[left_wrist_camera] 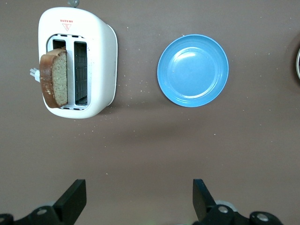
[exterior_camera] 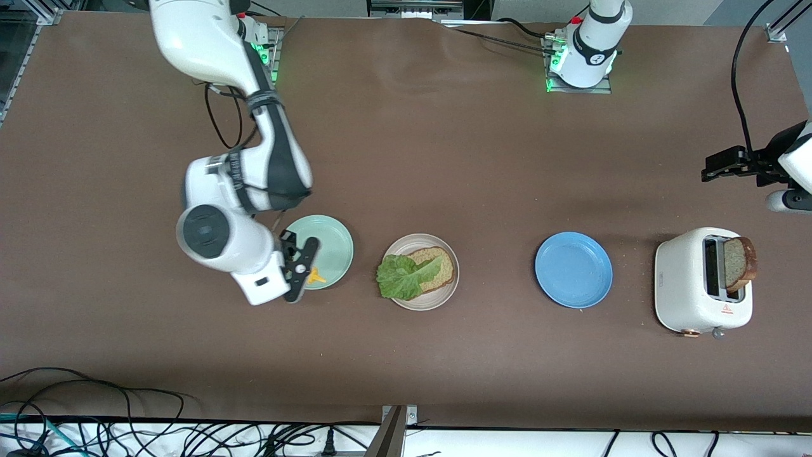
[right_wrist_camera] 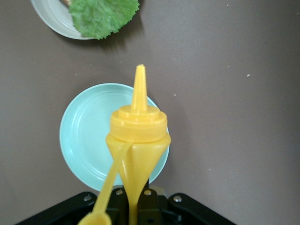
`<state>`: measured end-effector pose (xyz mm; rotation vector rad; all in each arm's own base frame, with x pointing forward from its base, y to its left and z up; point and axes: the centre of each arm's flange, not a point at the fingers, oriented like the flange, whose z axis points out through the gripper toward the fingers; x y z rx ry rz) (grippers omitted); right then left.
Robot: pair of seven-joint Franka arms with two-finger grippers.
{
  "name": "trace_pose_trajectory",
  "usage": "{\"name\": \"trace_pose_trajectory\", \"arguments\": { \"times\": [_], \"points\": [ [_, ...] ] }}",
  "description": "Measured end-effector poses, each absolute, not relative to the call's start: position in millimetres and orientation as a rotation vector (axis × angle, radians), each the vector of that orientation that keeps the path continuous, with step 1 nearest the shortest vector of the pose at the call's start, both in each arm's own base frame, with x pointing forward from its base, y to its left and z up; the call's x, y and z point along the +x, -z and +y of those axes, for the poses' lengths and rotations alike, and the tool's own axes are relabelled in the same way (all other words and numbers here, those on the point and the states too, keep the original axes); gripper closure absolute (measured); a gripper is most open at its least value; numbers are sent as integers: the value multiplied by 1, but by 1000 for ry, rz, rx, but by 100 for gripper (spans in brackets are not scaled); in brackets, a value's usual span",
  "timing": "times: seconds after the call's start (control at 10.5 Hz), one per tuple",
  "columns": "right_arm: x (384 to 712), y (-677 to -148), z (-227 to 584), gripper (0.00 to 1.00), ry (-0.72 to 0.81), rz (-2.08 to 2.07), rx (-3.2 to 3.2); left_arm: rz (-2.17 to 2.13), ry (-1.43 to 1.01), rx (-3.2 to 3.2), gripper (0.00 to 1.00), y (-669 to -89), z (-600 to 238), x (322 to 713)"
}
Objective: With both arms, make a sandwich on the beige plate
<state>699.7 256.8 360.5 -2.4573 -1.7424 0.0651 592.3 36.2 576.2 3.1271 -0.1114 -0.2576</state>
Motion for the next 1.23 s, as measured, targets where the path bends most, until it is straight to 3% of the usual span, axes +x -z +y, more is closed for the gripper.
{"name": "trace_pose_trajectory", "arguments": {
  "times": [0.57, 1.23],
  "points": [
    [714, -375, 145, 94, 101, -1645, -2062, -98, 246, 3129, 0, -573, 42, 596],
    [687, -309, -28, 94, 527, -1598, -1526, -62, 236, 3214, 0, -529, 72, 624]
  ]
}}
